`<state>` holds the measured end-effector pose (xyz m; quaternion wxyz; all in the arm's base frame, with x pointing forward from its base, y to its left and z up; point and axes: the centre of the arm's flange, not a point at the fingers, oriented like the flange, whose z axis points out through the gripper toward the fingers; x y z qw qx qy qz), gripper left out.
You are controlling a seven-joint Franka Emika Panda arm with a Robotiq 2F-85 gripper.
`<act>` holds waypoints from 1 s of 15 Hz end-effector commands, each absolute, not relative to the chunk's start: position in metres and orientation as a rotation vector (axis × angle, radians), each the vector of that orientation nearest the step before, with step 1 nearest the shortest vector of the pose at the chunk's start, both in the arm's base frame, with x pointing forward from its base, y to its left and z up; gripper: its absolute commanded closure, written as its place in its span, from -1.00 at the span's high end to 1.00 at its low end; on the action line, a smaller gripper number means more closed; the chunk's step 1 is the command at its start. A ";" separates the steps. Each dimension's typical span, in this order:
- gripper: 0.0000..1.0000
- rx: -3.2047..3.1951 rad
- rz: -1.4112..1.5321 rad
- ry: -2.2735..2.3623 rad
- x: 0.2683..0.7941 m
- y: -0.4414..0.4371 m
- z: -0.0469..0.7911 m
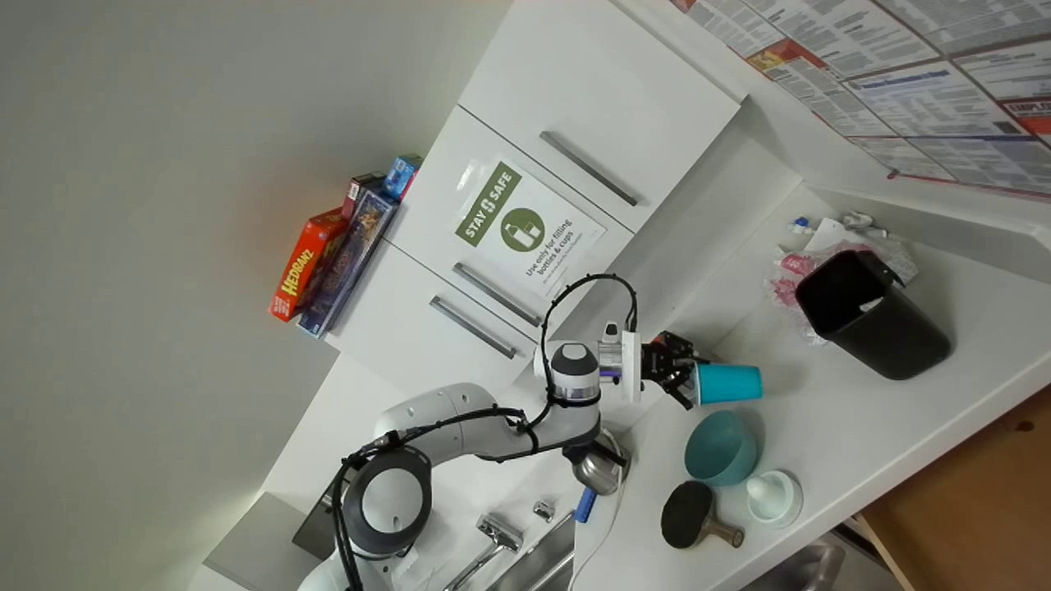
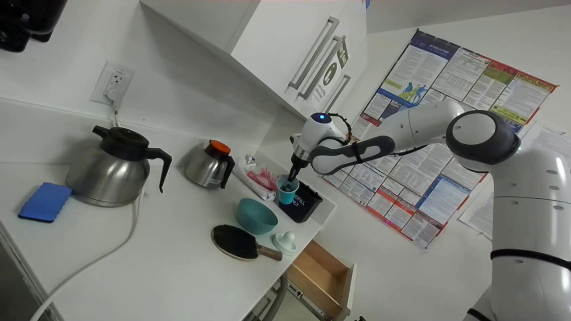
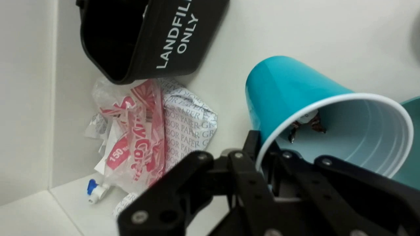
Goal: Pour the candies in the light blue cup into the green bowl
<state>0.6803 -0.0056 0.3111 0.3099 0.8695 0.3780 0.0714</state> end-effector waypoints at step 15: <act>-0.97 1.766 0.370 1.024 0.642 0.078 0.255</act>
